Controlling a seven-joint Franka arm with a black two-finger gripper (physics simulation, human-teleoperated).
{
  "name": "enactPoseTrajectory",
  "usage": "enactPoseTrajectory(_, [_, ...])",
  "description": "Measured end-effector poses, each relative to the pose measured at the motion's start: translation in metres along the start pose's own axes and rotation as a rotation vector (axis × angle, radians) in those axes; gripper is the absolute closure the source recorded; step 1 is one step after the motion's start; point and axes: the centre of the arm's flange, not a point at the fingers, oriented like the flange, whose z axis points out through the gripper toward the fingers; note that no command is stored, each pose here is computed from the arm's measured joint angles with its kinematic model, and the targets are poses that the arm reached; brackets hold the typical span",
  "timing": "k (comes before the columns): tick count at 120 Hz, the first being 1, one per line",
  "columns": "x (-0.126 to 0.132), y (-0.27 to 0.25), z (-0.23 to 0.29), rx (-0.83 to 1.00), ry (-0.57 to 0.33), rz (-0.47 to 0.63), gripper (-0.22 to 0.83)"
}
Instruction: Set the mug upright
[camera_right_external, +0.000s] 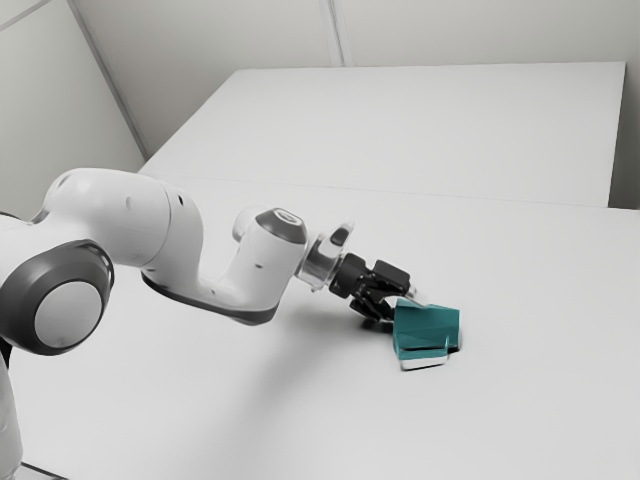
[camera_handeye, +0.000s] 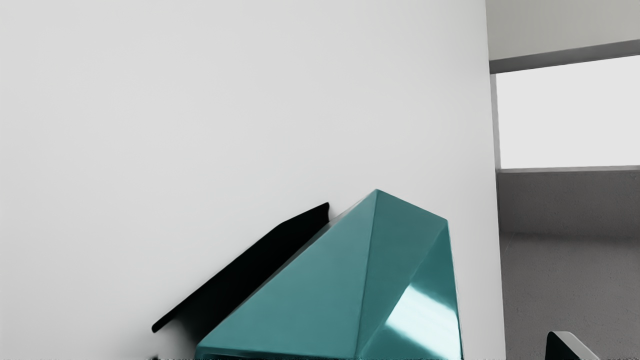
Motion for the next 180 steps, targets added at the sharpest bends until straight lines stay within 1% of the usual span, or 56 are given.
enactPoseTrajectory(56, [-0.003, 0.000, 0.006, -0.029, 0.015, 0.046, 0.32])
enactPoseTrajectory(94, [-0.007, 0.002, 0.012, -0.068, 0.011, 0.058, 0.53])
enactPoseTrajectory(113, [-0.009, 0.002, 0.014, -0.085, 0.012, 0.060, 0.65])
enactPoseTrajectory(138, [-0.006, 0.009, 0.012, -0.092, 0.022, 0.084, 0.74])
enactPoseTrajectory(149, [-0.001, 0.038, 0.004, -0.097, 0.042, 0.143, 0.74])
enactPoseTrajectory(162, [0.006, 0.094, -0.023, -0.075, 0.086, 0.259, 0.75])
enactPoseTrajectory(172, [0.009, 0.133, -0.057, 0.010, 0.096, 0.385, 0.75])
enactPoseTrajectory(180, [0.010, 0.154, -0.086, 0.126, 0.074, 0.491, 0.76])
